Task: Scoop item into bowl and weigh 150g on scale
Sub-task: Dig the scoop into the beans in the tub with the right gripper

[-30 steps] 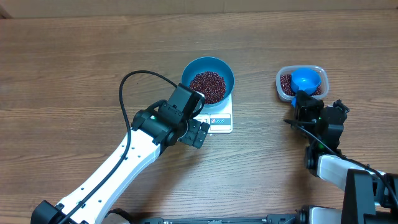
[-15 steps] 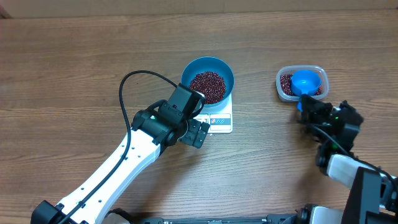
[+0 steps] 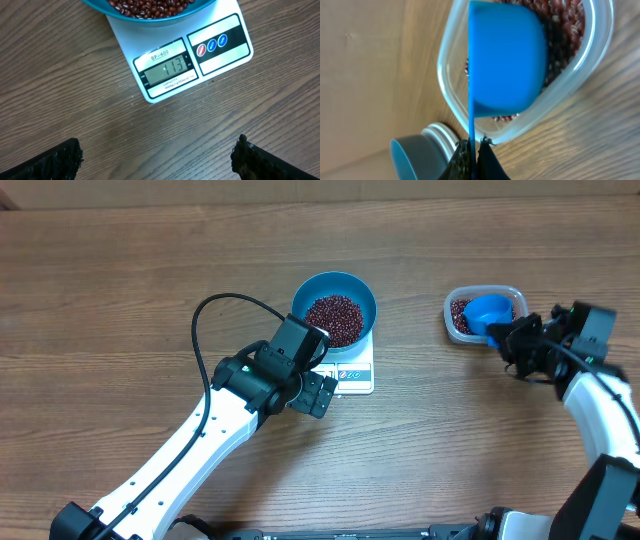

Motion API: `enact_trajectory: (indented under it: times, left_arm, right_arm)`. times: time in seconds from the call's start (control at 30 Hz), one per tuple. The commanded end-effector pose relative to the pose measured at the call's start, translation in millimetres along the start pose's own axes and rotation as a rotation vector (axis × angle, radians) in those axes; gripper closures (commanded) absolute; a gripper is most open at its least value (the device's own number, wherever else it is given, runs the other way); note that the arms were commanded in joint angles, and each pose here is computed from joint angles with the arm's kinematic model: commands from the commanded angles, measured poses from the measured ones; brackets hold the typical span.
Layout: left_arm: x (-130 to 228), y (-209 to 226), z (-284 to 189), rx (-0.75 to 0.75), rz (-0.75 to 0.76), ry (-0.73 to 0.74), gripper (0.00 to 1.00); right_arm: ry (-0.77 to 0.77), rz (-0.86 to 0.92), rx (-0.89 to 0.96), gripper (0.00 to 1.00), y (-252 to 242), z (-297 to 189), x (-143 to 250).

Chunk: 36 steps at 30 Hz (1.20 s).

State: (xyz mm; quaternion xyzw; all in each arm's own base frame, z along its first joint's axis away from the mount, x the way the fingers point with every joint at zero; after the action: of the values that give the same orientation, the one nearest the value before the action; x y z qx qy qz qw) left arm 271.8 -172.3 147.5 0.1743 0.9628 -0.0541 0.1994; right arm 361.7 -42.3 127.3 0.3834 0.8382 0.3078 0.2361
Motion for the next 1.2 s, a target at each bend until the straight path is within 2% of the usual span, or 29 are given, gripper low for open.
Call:
enact_trajectory:
  times: [0.0, 0.3, 0.5, 0.63, 0.97, 1.17]
  left_arm:
    - [-1.2, 1.1, -3.4, 0.005, 0.012, -0.012, 0.0]
    - [-1.2, 1.1, -3.4, 0.005, 0.012, -0.012, 0.0]
    - [-1.2, 1.1, -3.4, 0.005, 0.012, -0.012, 0.0]
    - [-1.2, 1.1, -3.4, 0.005, 0.012, -0.012, 0.01]
    - [-1.2, 1.1, -3.4, 0.005, 0.012, -0.012, 0.0]
    - [-1.2, 1.1, -3.4, 0.005, 0.012, -0.012, 0.0]
  right_arm:
    - [-0.057, -0.242, 0.061, 0.96, 15.2, -16.2, -21.8]
    - [-0.007, -0.509, 0.084, 0.96, 31.8, -18.2, -12.0]
    - [-0.005, -0.707, 0.164, 0.96, 42.6, -13.5, -4.4]
    - [0.018, -0.827, 0.224, 0.96, 60.3, -30.8, -9.6]
    - [0.174, -0.832, 0.36, 0.96, 68.4, -42.4, -25.6]
    - [0.142, -0.844, 0.346, 0.96, 74.2, -40.7, -32.6]
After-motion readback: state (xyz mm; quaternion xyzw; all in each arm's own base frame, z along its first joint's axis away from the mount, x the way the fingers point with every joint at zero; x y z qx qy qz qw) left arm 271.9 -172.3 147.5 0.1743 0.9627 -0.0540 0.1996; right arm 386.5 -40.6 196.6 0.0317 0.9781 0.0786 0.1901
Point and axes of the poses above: each gripper's point midway between its finger pads, its own z axis out along the fingers, its own y axis along the line the jaws close on, x = y × z, the point moved 2 cm from there along -z, back along the fingers, and after that the axes turned 4 degrees about -z, right-handed, at the moved point
